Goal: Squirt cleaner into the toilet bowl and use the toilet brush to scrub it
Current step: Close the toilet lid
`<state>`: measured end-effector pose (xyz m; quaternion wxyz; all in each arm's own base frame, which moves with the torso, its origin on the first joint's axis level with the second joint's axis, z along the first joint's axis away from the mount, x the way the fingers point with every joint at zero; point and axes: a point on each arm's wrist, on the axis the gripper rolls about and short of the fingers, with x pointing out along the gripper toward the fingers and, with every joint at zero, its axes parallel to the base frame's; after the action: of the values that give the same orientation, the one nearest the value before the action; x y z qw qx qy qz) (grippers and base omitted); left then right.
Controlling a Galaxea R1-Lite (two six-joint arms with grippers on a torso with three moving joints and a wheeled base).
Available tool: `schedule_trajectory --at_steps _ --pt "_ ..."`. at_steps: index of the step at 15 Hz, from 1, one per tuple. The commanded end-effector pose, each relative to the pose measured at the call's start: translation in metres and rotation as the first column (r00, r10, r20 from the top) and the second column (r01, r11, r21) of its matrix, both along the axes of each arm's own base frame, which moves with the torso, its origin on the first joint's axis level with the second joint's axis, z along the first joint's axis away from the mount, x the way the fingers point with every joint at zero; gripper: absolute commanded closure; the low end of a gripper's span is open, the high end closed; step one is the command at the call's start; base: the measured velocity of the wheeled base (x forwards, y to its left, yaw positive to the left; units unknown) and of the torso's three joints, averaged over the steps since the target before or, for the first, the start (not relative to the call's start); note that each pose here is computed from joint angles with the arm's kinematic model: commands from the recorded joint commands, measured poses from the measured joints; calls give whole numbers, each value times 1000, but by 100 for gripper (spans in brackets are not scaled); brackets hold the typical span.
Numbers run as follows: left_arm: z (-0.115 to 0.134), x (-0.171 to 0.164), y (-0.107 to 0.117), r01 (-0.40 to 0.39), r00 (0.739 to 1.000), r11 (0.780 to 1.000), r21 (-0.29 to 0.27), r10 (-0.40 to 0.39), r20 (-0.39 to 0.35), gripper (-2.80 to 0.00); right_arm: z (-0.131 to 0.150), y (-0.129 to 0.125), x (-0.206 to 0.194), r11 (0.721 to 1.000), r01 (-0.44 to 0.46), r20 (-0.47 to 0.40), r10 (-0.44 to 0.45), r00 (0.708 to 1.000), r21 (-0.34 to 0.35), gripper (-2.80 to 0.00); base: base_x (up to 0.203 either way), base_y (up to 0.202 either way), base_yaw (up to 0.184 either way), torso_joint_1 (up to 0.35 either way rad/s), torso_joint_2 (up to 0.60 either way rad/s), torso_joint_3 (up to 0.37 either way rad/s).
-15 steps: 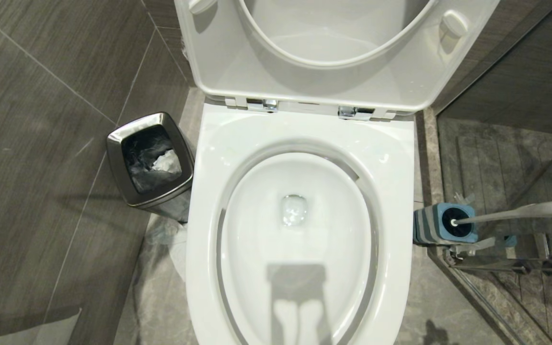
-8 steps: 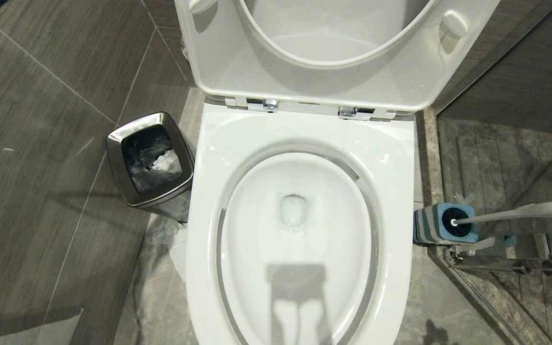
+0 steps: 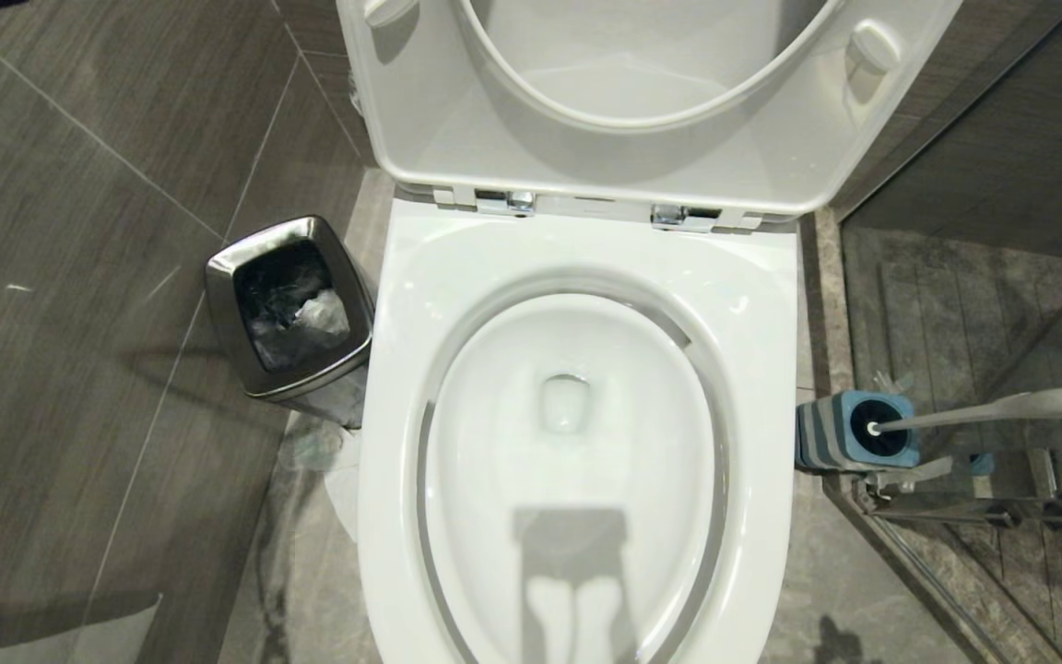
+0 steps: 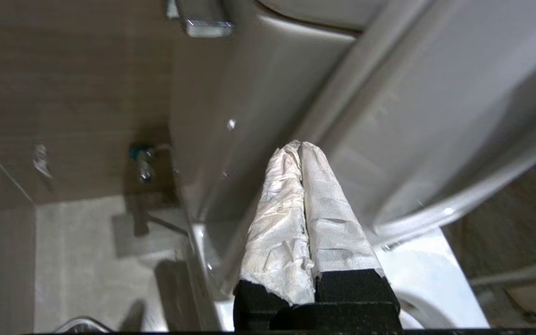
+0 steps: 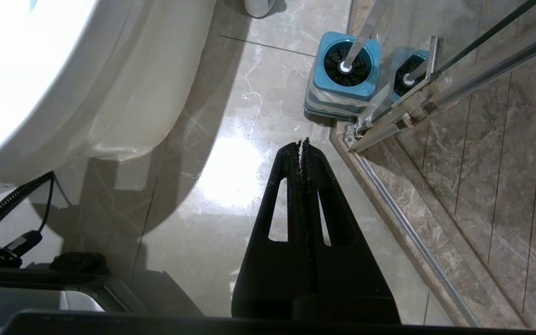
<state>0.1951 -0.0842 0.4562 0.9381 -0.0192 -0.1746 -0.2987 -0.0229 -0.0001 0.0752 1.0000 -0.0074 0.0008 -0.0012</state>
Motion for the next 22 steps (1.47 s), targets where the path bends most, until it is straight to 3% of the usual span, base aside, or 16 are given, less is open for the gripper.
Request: schedule_trajectory --at_steps 1,5,12,19,22 --pt "-4 31 -7 -20 1000 1000 -2 20 7 0 0 0 0 1000 -1 -3 1 1000 0 0 0 0 0 0 0 0" --pt "-3 50 -14 -22 996 999 -34 25 82 0 0 0 0 1000 1 -2 -1 1000 0 0 0 0 0 0 0 0" --pt "-4 59 -22 23 995 994 -102 -13 98 0 0 0 0 1000 -1 0 1 1000 0 0 0 0 0 0 0 0" --pt "-10 64 -34 70 995 991 -111 -62 73 0 0 0 0 1000 -1 -3 1 1000 0 0 0 0 0 0 0 0" --pt "-13 65 -36 123 990 989 -79 -117 80 0 0 0 0 1000 -1 -3 1 1000 0 0 0 0 0 0 0 0"
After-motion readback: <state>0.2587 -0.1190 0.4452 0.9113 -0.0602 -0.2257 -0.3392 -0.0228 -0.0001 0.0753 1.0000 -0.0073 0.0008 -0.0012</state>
